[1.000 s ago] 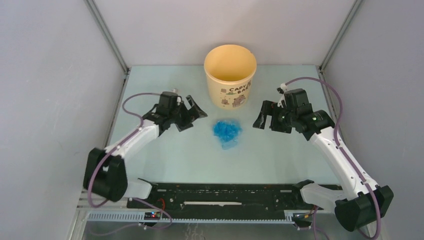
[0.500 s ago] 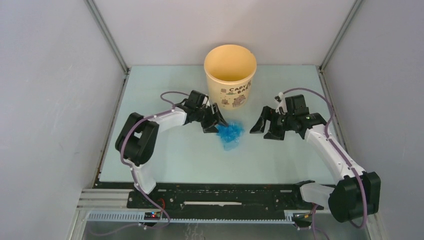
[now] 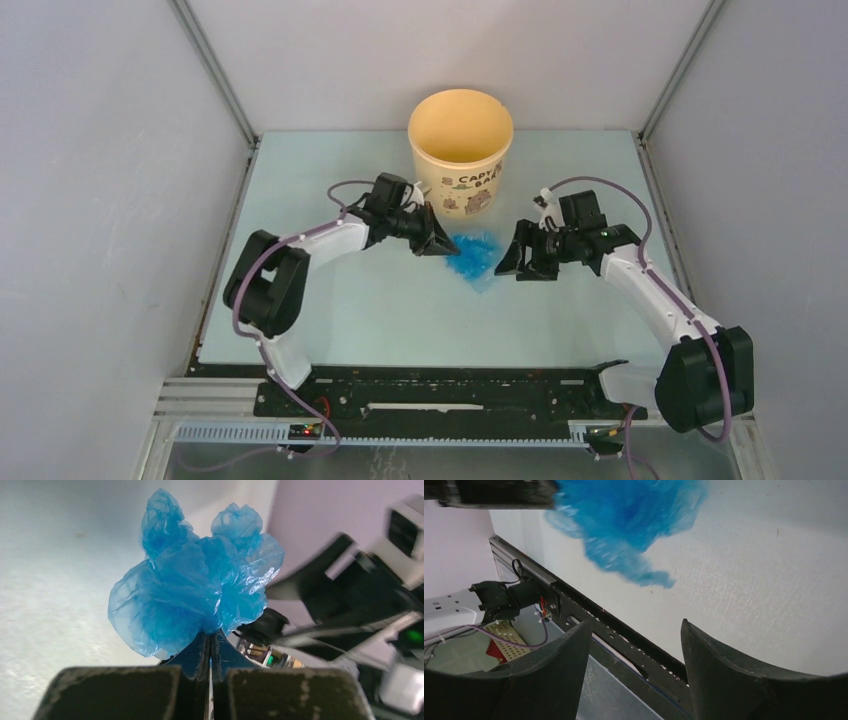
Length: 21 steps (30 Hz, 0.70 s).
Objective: Put the trash bags into the trash bin
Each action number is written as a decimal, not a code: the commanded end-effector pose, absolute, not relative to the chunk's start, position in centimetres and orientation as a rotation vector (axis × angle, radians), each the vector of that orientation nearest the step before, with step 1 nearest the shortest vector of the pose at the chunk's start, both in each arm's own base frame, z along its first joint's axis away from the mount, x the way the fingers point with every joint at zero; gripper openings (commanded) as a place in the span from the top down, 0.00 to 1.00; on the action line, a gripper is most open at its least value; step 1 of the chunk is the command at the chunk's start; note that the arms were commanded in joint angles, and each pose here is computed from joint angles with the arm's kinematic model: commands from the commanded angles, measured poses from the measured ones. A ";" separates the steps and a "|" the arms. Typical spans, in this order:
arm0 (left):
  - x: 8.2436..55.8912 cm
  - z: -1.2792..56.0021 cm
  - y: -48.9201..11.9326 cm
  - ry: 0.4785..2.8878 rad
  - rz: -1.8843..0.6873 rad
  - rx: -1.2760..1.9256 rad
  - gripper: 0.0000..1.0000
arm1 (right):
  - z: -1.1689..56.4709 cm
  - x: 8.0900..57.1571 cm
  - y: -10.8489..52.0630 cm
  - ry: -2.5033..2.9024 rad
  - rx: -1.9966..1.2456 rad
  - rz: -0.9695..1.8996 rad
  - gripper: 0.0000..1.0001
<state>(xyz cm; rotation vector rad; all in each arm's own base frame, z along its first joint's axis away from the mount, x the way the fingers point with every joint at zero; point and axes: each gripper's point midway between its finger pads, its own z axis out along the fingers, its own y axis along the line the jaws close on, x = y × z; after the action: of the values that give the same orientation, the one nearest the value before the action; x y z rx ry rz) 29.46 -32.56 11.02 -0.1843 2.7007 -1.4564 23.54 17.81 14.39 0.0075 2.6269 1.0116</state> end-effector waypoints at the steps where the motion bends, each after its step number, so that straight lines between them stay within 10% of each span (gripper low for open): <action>1: 27.0 21.0 -33.3 2.438 -1.805 0.085 1.00 | 17.4 23.7 18.2 2.467 -0.173 1.033 0.26; 17: 26.0 25.2 -33.0 2.326 -1.965 0.025 1.00 | 26.3 21.9 21.7 2.094 -0.331 1.317 0.26; 21: 26.4 24.8 -33.1 2.330 -1.954 -0.011 1.00 | 27.0 22.3 22.7 2.084 -0.306 1.417 0.43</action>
<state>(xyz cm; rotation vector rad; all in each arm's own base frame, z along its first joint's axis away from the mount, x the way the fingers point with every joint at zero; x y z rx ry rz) 26.16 -33.21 24.45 0.0207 2.3583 -1.9492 21.75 21.50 25.30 -0.3320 2.1370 1.3001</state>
